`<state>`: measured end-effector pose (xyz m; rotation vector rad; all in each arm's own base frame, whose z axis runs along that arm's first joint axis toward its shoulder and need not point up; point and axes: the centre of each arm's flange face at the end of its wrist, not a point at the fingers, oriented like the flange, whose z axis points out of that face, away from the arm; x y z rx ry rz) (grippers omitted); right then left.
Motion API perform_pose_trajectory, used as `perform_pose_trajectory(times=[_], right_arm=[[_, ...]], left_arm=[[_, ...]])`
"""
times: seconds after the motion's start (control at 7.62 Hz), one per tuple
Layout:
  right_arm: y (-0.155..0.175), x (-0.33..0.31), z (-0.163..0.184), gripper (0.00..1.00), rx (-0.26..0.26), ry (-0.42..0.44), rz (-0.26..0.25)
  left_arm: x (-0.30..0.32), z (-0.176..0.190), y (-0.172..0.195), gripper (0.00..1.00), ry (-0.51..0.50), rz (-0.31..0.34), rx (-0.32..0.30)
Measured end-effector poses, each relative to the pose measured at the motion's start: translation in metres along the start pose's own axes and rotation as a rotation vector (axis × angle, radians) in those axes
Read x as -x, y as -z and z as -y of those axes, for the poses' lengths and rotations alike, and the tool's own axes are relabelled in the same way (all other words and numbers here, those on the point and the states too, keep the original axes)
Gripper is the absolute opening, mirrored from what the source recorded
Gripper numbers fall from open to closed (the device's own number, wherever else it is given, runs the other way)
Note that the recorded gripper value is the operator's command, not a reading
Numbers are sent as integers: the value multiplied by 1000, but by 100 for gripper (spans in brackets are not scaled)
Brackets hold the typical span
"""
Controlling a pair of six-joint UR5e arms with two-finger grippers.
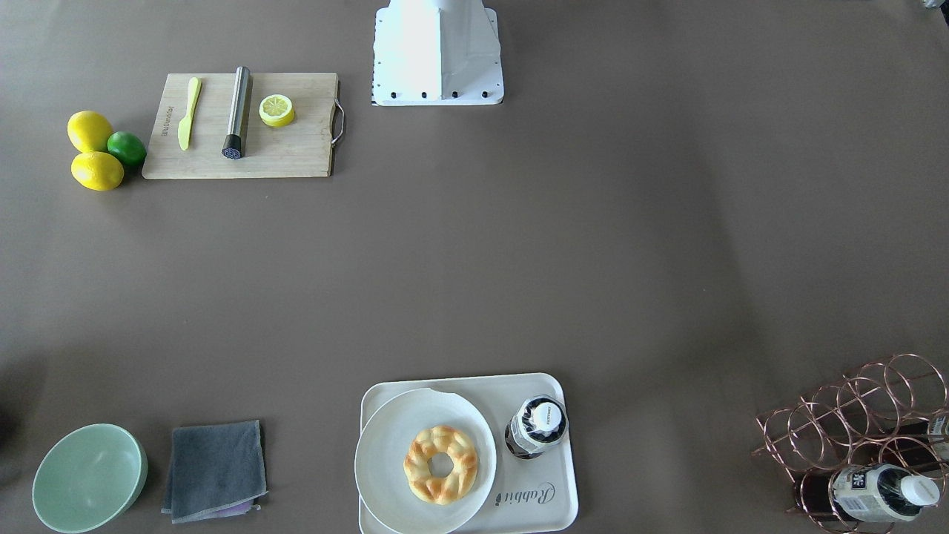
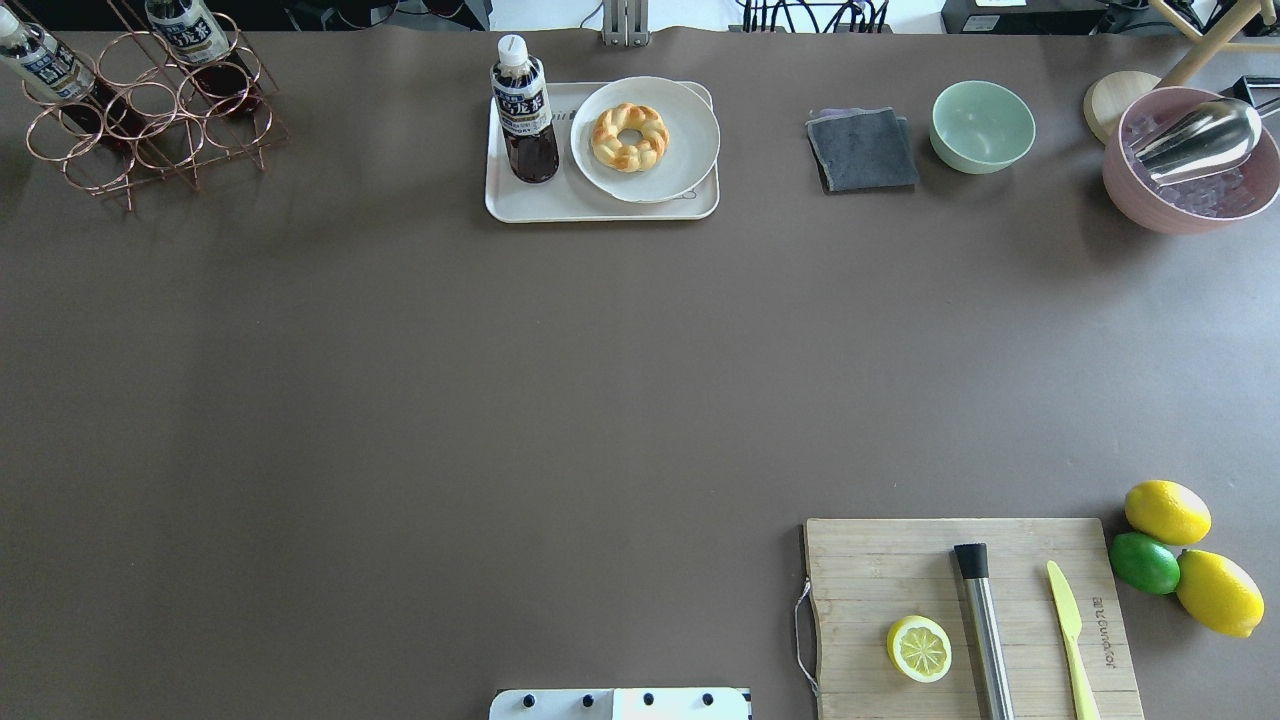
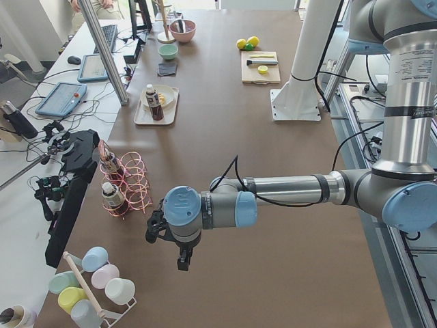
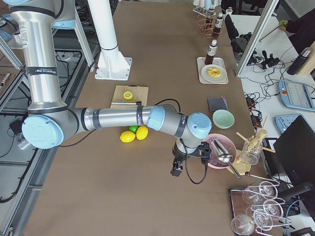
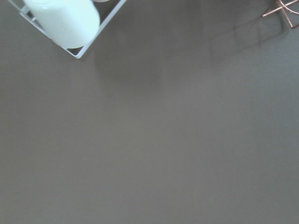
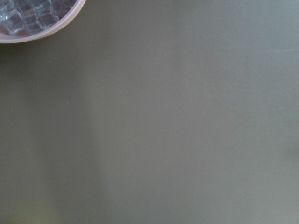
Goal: Place tea on tray
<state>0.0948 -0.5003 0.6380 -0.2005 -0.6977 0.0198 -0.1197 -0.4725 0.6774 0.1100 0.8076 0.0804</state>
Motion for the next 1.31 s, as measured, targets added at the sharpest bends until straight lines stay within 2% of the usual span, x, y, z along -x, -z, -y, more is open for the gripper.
perform_pose_trajectory(times=[0.13,0.39,0.66,1.31], right_arm=[[1,-3,-1,100,-2,-7,3],[1,-6,-3,100,-3,-16,5],[2,-7,-4,100,-6,-19,5],[8,-3,-3,100,-17,-12,3]], left_arm=[[-24,18,-12,98,-4,-17,2],[-64,40,-26,98,12,-28,-31],[-72,43,-30,98,8,-31,-47],[-67,38,-35,98,16,-23,-43]])
